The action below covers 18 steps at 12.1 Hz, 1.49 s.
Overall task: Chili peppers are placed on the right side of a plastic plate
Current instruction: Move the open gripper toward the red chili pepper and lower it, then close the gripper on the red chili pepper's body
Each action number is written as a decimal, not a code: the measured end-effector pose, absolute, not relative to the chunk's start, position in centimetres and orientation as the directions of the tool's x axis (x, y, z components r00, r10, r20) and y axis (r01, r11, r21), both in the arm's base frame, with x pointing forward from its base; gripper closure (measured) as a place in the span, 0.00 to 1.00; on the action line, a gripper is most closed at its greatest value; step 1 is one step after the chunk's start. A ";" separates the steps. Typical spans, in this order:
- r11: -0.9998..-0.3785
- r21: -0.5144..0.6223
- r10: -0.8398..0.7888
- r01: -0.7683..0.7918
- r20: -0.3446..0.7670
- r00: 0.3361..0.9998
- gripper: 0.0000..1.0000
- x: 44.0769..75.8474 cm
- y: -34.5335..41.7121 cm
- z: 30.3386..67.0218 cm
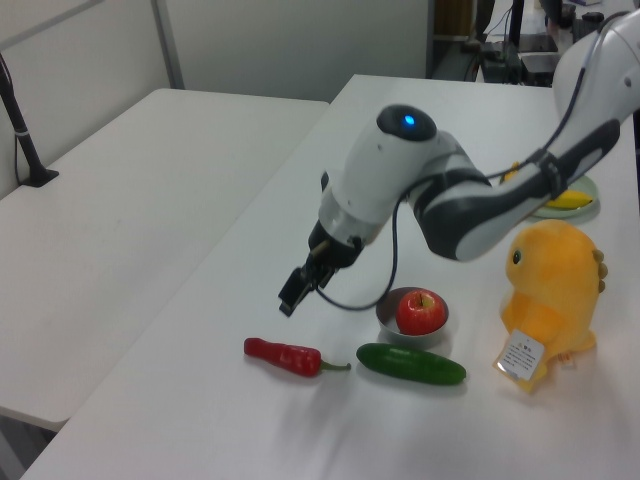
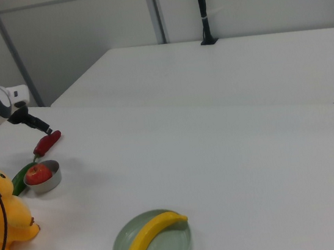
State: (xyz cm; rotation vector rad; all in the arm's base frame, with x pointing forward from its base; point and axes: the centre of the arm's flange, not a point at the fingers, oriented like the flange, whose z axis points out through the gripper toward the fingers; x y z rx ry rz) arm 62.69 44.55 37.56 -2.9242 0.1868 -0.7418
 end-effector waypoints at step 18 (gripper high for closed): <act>-0.992 -0.126 -0.048 0.024 0.534 0.844 0.27 62.5 47.6 29.7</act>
